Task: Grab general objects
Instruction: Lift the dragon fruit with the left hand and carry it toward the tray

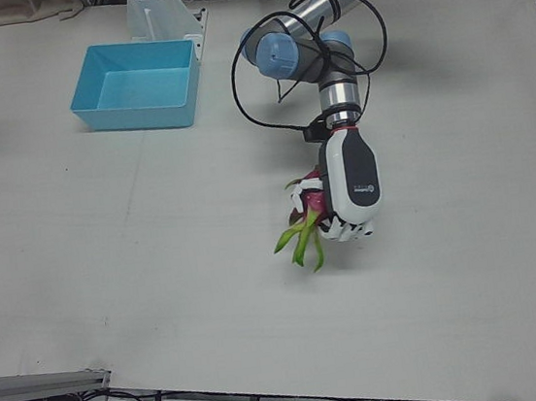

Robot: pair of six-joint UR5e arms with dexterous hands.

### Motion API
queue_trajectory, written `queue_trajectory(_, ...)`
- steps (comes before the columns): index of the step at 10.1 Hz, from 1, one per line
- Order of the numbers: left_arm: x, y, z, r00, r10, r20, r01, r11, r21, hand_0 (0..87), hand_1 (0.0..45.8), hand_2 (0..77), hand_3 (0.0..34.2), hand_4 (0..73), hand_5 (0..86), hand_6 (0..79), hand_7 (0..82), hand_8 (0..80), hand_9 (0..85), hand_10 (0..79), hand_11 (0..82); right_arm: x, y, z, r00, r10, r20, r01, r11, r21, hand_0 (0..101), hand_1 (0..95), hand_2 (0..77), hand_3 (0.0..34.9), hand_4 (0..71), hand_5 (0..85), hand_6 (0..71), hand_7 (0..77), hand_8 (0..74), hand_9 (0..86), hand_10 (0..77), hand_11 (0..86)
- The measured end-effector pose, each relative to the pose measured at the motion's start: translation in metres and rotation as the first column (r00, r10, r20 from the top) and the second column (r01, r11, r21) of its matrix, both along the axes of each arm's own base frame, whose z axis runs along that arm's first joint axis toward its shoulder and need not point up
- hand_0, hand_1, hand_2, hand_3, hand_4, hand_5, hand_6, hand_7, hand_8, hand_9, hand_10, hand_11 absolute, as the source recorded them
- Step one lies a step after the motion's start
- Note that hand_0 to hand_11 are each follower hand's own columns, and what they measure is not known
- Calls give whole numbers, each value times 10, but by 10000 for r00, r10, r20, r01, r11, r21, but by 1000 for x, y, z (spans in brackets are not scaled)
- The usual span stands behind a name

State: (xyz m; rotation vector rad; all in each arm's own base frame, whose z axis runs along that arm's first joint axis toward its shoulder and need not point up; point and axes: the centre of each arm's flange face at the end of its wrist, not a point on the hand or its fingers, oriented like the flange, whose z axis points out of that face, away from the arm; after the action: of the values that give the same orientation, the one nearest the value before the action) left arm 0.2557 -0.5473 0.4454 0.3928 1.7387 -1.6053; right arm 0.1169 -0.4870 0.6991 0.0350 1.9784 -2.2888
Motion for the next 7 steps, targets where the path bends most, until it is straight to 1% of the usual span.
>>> queue_trajectory(1, 0, -13, -11, 9954, 293, -917, -244, 9982, 546, 430, 0, 611, 0, 475, 464, 595, 638, 649, 529, 142, 704, 0, 0, 0, 10000, 0, 0, 0, 10000, 0, 0, 54, 16, 0, 0, 736, 0, 0, 0, 11, 0, 11)
queue_trajectory(2, -1, -23, -20, 9802, 638, -1875, -464, 9943, 958, 430, 0, 611, 0, 475, 464, 595, 638, 649, 529, 142, 704, 0, 0, 0, 10000, 0, 0, 0, 10000, 0, 0, 54, 16, 0, 0, 736, 0, 0, 0, 11, 0, 11)
queue_trajectory(3, -2, -30, -28, 9541, 943, -2841, -618, 9907, 1214, 434, 0, 567, 0, 475, 464, 595, 638, 649, 529, 142, 704, 0, 0, 0, 10000, 0, 0, 0, 10000, 0, 0, 54, 16, 0, 0, 736, 0, 0, 0, 11, 0, 11)
queue_trajectory(4, -2, -34, -33, 9230, 1178, -3664, -720, 9881, 1361, 442, 0, 480, 0, 475, 464, 600, 638, 649, 529, 142, 704, 0, 0, 0, 10000, 0, 0, 0, 10000, -1, 0, 54, 16, 0, 0, 736, 0, 0, 0, 11, 0, 5)
queue_trajectory(5, 0, -37, -40, 8874, 1449, -4376, -868, 9849, 1501, 459, 0, 371, 0, 475, 464, 595, 638, 649, 529, 142, 704, 0, 0, 0, 10000, 0, 0, 0, 10000, -1, 0, 54, 16, 0, 0, 736, 0, 0, 0, 11, 0, 5)
queue_trajectory(6, 4, -38, -49, 8510, 1861, -4912, -1172, 9788, 1678, 474, 0, 251, 0, 475, 464, 595, 638, 649, 529, 142, 704, 0, 0, 0, 10000, 0, 0, 0, 10000, -2, 0, 54, 16, 0, 0, 736, 0, 0, 0, 11, 0, 5)
queue_trajectory(7, 11, -40, -64, 8123, 2366, -5330, -1524, 9684, 1976, 474, 0, 251, 0, 475, 464, 595, 638, 649, 529, 142, 704, 0, 0, 0, 10000, 0, 0, 0, 10000, -3, 0, 54, 16, 0, 0, 736, 0, 0, 0, 11, 0, 5)
